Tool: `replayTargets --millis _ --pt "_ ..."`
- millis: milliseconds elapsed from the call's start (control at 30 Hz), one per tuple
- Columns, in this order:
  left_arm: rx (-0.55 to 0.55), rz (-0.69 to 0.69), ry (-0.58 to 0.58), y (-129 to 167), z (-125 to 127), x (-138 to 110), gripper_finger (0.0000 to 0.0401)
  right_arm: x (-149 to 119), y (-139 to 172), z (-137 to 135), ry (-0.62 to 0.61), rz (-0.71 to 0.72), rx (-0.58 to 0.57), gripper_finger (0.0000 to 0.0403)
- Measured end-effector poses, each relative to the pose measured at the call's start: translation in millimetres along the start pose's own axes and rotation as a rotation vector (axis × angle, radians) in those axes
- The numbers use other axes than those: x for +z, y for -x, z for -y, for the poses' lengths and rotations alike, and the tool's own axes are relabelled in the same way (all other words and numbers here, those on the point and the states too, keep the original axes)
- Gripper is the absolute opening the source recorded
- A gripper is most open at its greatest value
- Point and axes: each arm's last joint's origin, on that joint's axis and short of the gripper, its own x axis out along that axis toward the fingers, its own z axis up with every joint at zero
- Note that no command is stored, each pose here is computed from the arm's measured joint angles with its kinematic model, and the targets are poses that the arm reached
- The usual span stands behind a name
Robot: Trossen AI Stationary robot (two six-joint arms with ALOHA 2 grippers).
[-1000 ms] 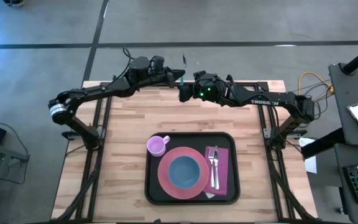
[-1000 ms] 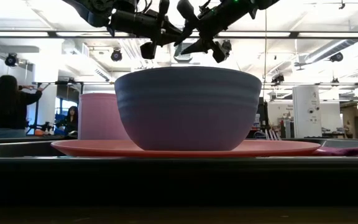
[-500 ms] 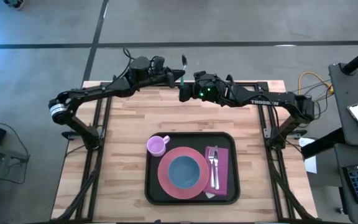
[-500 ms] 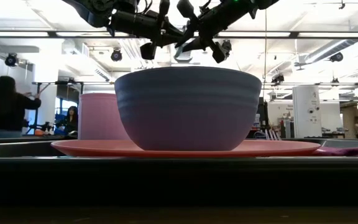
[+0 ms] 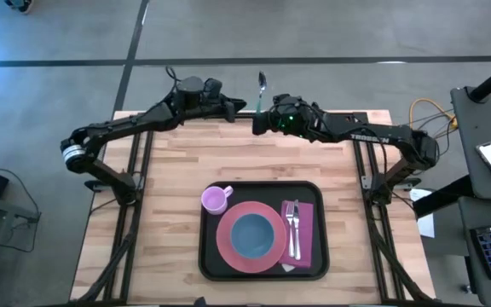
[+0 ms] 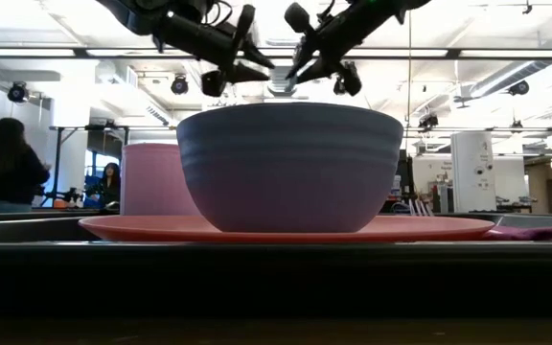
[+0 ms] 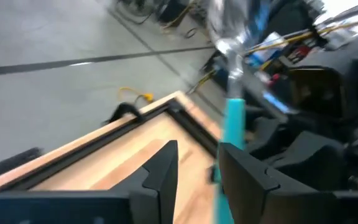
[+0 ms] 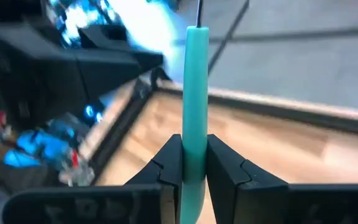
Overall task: Set up tray
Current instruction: Put the blue spoon on top of the purple napkin to the right of the silver knife on the black tray
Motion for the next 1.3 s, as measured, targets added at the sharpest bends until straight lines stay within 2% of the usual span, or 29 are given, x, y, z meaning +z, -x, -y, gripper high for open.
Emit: replayTargets --millis 100,200,333,500,733,933,1067,1200,1300 --pt "0.055 -0.025 -0.036 8.7 -5.6 2.8 0.0101 -0.9 13.6 2.9 -0.003 -0.116 0.005 0.0035" --pt "0.112 -0.079 -0.081 16.7 -12.4 2.5 0.0102 -4.2 33.7 7.1 -0.042 -0.315 0.029 0.0035" --pt "0.175 -0.159 -0.118 25.4 -20.5 -0.4 0.0102 -16.6 65.6 17.9 -0.131 -0.584 -0.04 0.0035" --pt "0.222 -0.238 -0.129 28.3 -29.5 -10.1 0.0102 -36.9 110.9 28.1 -0.244 -0.762 -0.088 0.0035" --pt "0.233 -0.268 -0.136 28.2 -35.7 -18.7 0.0102 -95.1 158.5 41.1 -0.559 -0.813 -0.055 0.0035" --pt "0.236 -0.274 -0.135 28.2 -37.1 -20.6 0.0102 -159.7 186.2 50.1 -0.783 -0.699 -0.043 0.0035" --pt "0.236 -0.273 -0.135 28.3 -37.0 -20.6 0.0102 -201.1 197.7 55.5 -0.814 -0.689 -0.078 0.0036" --pt "0.236 -0.273 -0.135 28.3 -37.1 -20.4 0.0102 -232.2 201.0 54.4 -0.762 -0.742 -0.116 0.0052" --pt "0.235 -0.269 -0.136 28.3 -36.4 -19.3 0.0102 -251.6 198.2 50.7 -0.725 -0.763 -0.11 0.0047"
